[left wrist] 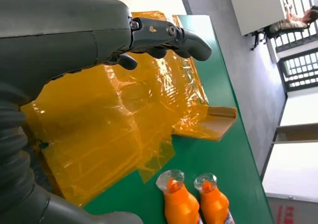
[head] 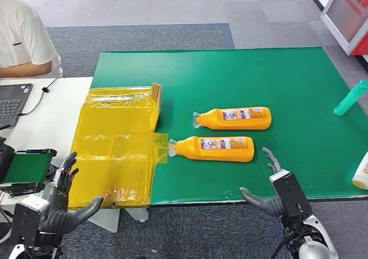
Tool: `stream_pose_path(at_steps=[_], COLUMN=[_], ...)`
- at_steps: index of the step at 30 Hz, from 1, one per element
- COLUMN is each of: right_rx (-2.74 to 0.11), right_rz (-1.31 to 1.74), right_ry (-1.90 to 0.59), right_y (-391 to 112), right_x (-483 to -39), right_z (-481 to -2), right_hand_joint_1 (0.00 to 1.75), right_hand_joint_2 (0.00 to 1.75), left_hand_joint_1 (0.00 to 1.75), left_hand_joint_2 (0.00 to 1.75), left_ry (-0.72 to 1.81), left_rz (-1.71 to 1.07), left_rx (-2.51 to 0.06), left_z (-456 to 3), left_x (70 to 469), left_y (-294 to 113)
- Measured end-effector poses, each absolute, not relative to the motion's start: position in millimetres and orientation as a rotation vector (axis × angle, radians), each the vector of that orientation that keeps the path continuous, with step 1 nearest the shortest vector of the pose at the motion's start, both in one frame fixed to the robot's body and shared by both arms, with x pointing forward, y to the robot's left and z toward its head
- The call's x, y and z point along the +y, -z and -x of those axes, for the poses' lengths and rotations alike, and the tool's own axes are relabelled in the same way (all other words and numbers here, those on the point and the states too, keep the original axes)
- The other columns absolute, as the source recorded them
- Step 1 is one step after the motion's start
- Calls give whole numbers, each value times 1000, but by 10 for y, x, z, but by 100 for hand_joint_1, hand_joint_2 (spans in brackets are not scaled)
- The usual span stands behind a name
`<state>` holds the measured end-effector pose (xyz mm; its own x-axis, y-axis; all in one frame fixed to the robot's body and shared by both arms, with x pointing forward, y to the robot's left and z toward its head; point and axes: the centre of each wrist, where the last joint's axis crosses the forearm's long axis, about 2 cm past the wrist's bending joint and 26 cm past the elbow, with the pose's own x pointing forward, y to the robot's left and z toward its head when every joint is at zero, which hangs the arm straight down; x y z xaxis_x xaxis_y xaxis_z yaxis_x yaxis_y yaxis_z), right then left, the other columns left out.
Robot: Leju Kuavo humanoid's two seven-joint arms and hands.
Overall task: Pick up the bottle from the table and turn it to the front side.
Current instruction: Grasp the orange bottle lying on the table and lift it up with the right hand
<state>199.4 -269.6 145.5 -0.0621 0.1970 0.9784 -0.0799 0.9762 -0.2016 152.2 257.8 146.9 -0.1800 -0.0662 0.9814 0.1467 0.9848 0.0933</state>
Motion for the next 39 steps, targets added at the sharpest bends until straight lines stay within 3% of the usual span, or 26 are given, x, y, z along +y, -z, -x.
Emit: stream_pose_path(at_steps=[39], right_rx=[-1603], right_rz=[171], right_ry=[-281], right_y=[-1454], right_x=[-2669], right_z=[-2054], right_hand_joint_1=[0], right_hand_joint_2=[175], left_hand_joint_1=[0], left_hand_joint_2=[175], left_ry=[163], left_rz=[125], left_rx=[-1737], left_z=[-1487], left_x=[2550], left_y=[-1456])
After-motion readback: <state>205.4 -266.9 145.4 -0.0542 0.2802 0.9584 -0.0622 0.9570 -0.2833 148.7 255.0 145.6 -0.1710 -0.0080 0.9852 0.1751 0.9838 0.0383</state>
